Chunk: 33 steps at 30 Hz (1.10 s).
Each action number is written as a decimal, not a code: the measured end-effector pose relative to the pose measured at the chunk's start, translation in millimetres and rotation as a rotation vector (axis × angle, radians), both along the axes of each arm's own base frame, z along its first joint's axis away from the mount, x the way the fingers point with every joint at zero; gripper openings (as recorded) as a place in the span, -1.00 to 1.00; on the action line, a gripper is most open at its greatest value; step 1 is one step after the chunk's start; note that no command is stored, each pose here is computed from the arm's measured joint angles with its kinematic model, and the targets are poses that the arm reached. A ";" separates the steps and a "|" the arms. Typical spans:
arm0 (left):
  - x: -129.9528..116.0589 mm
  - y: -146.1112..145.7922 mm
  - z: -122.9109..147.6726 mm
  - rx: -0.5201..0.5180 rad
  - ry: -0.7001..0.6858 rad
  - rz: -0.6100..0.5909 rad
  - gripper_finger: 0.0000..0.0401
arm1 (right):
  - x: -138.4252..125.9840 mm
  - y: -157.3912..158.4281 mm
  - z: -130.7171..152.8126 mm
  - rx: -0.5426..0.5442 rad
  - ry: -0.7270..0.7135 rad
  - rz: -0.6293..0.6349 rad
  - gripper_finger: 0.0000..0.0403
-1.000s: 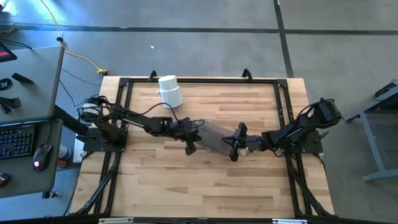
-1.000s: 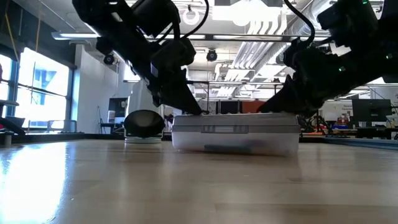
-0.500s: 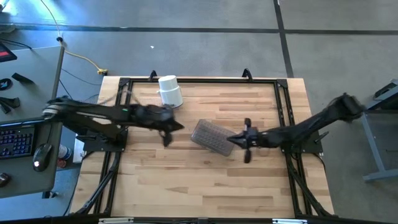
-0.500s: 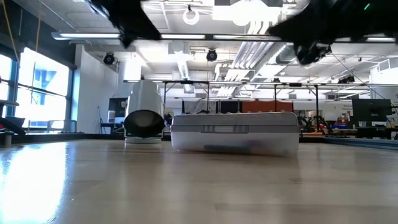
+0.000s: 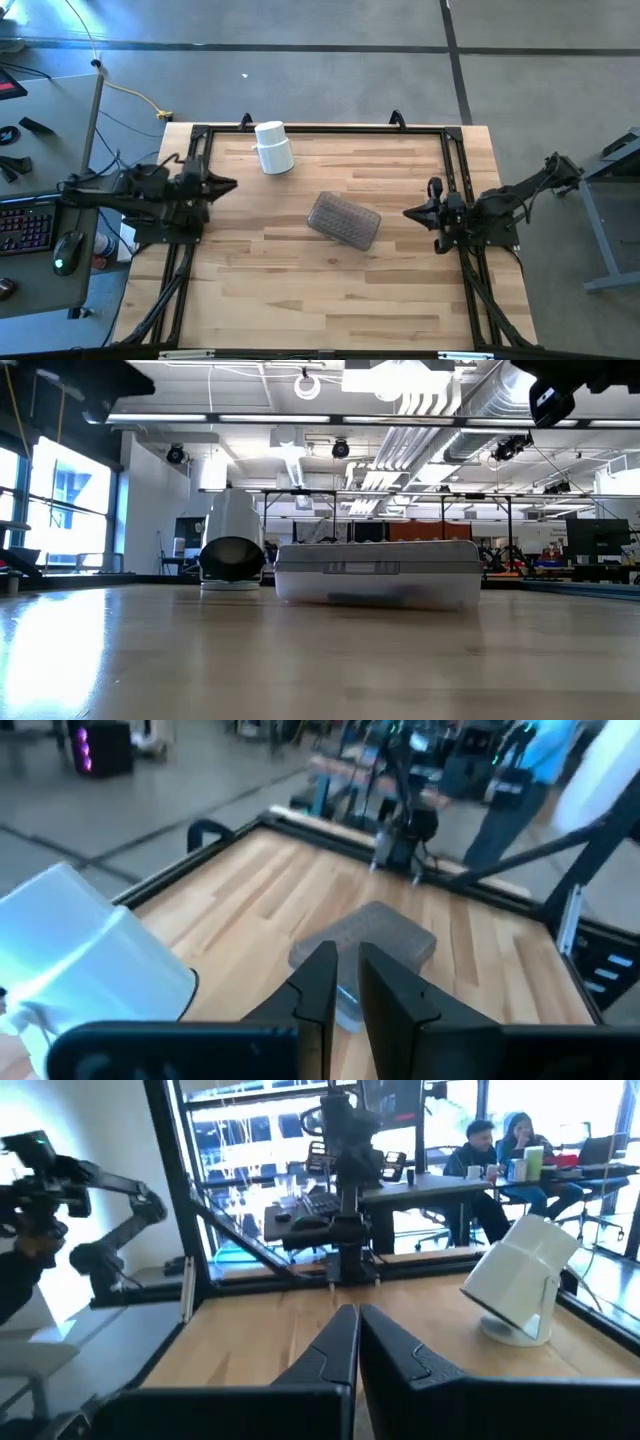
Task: Pick & place school supplies into a supply box
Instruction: Return to Home Position
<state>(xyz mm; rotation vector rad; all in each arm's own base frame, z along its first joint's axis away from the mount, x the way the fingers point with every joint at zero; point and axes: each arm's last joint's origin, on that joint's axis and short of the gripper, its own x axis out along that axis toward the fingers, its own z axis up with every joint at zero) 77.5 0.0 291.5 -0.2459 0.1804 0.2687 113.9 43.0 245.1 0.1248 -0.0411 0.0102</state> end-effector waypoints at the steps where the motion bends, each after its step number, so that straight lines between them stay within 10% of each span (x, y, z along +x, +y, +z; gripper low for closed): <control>1: -4.6 0.3 -9.9 0.006 -0.022 -0.005 -0.59 | -1.4 -0.7 -2.6 0.004 0.001 0.002 -1.00; 13: 5.7 -7.4 -72.5 0.221 -0.178 -0.238 -0.71 | -15.3 -5.6 -33.3 0.025 -0.124 0.072 -1.00; 33: 19.5 -4.2 -118.3 0.283 -0.195 -0.050 -0.70 | -21.6 -9.4 -54.2 0.095 -0.185 0.054 -1.00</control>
